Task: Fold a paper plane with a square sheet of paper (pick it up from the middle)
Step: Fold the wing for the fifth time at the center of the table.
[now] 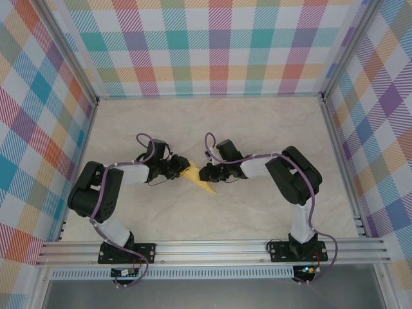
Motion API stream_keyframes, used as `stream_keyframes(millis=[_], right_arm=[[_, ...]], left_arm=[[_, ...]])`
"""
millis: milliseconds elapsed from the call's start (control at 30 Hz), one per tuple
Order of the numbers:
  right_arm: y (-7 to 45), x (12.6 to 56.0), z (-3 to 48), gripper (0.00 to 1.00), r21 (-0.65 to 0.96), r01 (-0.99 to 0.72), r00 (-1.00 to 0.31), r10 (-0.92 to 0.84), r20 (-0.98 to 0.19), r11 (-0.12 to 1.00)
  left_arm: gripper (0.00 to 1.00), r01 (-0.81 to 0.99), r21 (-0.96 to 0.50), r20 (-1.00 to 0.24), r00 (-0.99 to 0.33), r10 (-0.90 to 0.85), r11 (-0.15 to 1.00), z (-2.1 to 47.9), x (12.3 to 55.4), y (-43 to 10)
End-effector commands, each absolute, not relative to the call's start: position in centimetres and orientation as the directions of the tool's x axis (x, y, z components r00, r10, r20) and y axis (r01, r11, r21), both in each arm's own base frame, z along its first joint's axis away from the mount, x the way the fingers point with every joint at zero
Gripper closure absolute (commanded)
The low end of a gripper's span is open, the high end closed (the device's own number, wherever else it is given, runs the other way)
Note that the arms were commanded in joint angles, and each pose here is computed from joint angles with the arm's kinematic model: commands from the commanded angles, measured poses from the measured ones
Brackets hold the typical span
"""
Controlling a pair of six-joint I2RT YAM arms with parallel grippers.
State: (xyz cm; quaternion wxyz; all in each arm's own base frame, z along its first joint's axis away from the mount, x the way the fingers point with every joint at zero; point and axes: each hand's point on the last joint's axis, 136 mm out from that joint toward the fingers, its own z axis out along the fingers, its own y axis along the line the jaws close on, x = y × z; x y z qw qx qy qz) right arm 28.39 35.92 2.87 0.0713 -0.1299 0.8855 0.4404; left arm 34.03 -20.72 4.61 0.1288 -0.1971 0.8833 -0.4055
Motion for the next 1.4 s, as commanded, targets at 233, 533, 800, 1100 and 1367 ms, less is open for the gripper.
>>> stream_keyframes(millis=[233,533,800,1100,1367], right_arm=[[36.1,27.3,2.0,0.93,0.806,-0.272,-0.959,-0.215,-0.183,0.526],[36.1,27.4,1.7,0.93,0.804,-0.26,-0.961,-0.222,-0.164,0.535],[35.8,27.7,0.9,0.93,0.791,-0.214,-0.972,-0.205,-0.114,0.573],[35.5,27.5,0.3,0.94,0.774,-0.204,-0.973,-0.214,-0.09,0.599],[35.5,27.5,0.0,0.93,0.772,-0.197,-0.973,-0.214,-0.08,0.605]], left_arm=[[0.78,-0.243,-0.748,-0.068,-0.898,-0.436,0.618,4.0,34.0,-20.9],[0.78,-0.255,-0.731,-0.067,-0.896,-0.439,0.632,3.4,33.8,-20.6],[0.78,-0.254,-0.739,-0.062,-0.897,-0.438,0.624,3.3,33.8,-20.7],[0.77,-0.161,-0.792,-0.108,-0.912,-0.396,0.588,6.5,33.2,-22.0],[0.77,-0.157,-0.767,-0.106,-0.926,-0.363,0.622,5.5,32.0,-22.7]])
